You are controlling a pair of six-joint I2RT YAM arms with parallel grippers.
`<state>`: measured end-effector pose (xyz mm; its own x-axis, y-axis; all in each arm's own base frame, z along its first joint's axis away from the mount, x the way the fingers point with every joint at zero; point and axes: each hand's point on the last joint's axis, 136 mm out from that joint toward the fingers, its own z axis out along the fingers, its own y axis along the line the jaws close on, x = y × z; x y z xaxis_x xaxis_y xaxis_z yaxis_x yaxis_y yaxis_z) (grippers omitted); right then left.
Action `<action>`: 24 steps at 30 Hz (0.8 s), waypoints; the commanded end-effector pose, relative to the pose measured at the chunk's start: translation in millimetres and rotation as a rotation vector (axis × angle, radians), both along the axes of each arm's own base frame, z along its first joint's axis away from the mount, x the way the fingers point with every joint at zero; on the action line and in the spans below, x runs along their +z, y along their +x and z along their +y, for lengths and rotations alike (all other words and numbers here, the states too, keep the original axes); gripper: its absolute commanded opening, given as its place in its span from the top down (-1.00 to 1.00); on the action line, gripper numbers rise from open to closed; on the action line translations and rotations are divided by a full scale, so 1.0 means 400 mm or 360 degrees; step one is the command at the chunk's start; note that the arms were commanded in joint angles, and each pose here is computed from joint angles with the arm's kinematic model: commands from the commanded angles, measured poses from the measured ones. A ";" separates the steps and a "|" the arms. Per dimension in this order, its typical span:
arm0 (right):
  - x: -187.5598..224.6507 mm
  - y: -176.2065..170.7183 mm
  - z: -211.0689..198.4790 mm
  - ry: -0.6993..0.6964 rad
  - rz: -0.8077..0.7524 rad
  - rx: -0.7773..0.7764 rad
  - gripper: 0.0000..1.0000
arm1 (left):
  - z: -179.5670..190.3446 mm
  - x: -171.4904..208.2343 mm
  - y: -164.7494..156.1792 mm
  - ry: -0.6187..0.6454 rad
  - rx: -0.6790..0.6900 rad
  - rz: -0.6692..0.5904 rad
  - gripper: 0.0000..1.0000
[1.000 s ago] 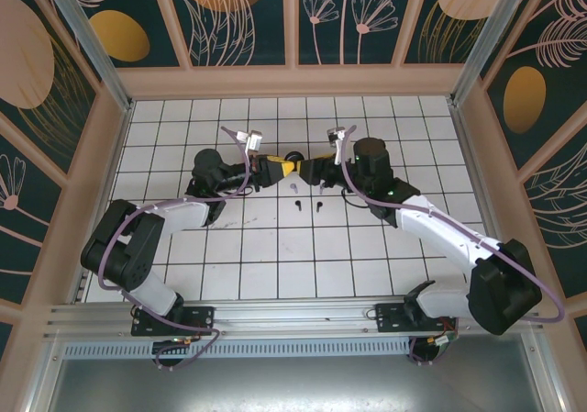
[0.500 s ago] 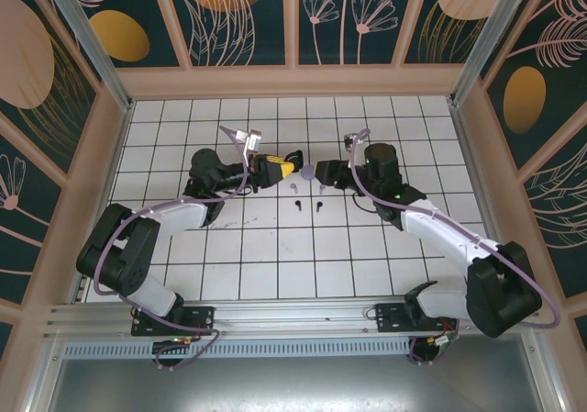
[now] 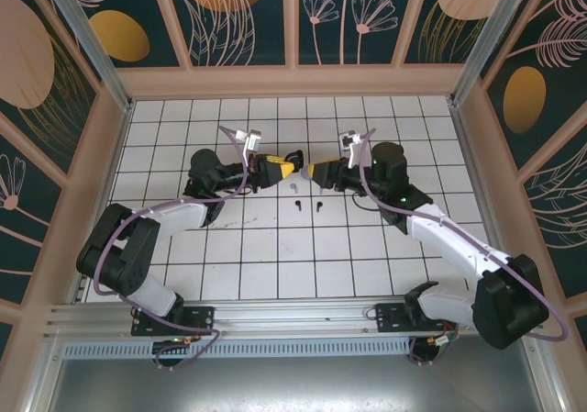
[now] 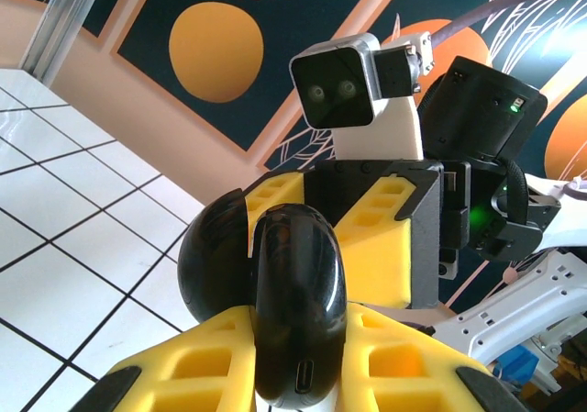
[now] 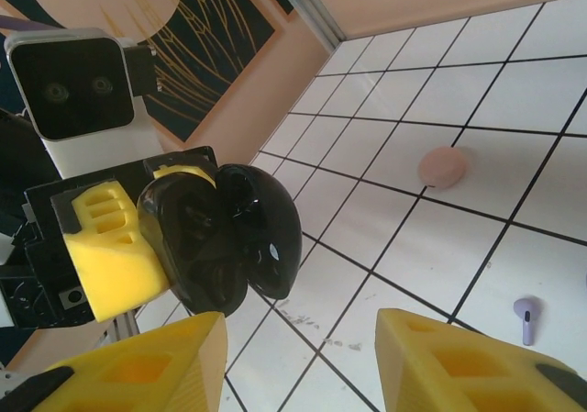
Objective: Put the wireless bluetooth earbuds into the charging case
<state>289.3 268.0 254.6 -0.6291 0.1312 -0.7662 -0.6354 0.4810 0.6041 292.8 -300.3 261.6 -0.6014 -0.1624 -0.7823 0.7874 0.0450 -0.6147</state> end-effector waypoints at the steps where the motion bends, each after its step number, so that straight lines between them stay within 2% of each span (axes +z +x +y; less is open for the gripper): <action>1: 0.070 0.005 0.028 0.0080 -0.0100 0.0053 0.08 | -0.005 0.051 -0.014 -0.0053 -0.0046 -0.0124 1.00; 8: 0.067 0.024 0.050 0.0066 -0.0091 0.0051 0.10 | -0.007 0.052 -0.010 -0.0054 -0.0045 -0.0124 1.00; 17: 0.040 0.049 0.050 0.0032 -0.0057 -0.0002 0.29 | -0.006 0.064 -0.013 -0.0063 -0.0048 -0.0143 1.00; 24: 0.042 0.060 0.055 0.0045 -0.0048 -0.0015 0.32 | -0.007 0.061 -0.015 -0.0060 -0.0058 -0.0138 1.00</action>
<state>304.6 284.7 249.1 -0.6429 0.1194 -0.7566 -0.6255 0.4882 0.6086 292.3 -301.3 266.8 -0.5924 -0.1587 -0.7899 0.7964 0.0327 -0.6038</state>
